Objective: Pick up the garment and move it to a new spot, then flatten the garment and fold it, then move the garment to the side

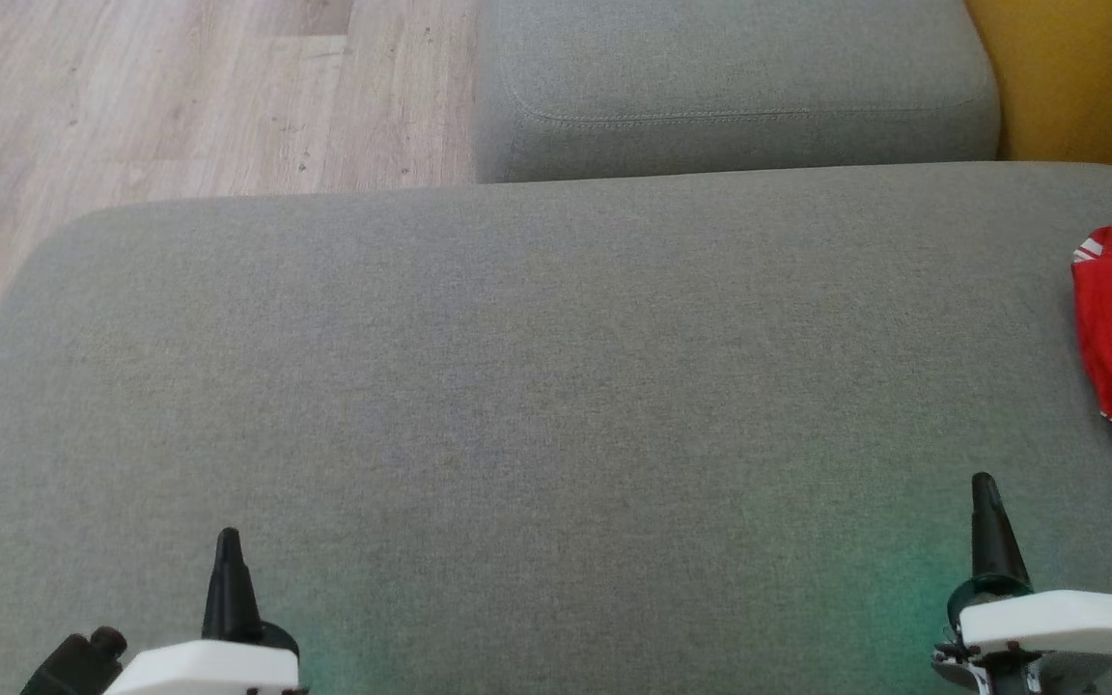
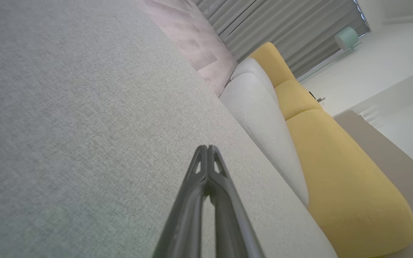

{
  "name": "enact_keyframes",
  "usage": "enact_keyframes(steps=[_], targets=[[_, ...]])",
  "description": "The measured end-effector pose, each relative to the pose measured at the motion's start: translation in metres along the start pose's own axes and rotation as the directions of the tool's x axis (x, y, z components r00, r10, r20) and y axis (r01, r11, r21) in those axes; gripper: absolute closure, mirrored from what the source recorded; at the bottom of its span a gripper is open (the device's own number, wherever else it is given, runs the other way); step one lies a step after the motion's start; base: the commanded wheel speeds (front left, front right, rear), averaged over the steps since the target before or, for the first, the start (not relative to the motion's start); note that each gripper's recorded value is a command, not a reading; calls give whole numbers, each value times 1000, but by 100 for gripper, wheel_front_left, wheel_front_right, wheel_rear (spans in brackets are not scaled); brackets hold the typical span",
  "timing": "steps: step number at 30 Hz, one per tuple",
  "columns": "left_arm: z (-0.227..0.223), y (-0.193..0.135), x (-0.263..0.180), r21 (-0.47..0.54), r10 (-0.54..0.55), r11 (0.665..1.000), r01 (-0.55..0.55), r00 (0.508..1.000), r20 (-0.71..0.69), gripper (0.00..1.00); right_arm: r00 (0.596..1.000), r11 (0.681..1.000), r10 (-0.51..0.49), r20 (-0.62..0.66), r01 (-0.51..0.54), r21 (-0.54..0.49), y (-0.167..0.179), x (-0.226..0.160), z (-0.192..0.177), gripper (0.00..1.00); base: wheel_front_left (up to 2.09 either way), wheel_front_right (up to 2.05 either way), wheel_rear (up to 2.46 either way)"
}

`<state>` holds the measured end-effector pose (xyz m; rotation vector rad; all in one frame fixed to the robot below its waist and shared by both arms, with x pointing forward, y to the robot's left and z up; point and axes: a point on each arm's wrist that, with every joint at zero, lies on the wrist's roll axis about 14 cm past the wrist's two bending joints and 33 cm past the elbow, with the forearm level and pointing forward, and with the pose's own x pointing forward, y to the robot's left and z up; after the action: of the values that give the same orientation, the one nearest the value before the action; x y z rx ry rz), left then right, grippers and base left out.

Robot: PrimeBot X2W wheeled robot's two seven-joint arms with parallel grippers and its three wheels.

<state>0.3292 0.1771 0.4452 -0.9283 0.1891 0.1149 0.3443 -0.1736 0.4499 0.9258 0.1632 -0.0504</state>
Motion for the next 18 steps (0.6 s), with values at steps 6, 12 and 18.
enact_keyframes(steps=[6, 12, 18], targets=[[1, -1, 4, -71, -5, 997, 4, 1000, -6, 100, 1000, 997, -5, 9, 4, 71, 0, 3, 4, 100, 0, 0, 0], [6, -3, 8, -142, -12, 990, 11, 1000, -1, 100, 1000, 990, -3, 18, 0, 143, 1, 7, 10, 100, 0, 0, 0], [7, -7, 13, -209, -27, 978, 25, 1000, -6, 100, 1000, 977, -11, 21, 7, 214, -1, 7, 12, 100, 0, 0, 0]])
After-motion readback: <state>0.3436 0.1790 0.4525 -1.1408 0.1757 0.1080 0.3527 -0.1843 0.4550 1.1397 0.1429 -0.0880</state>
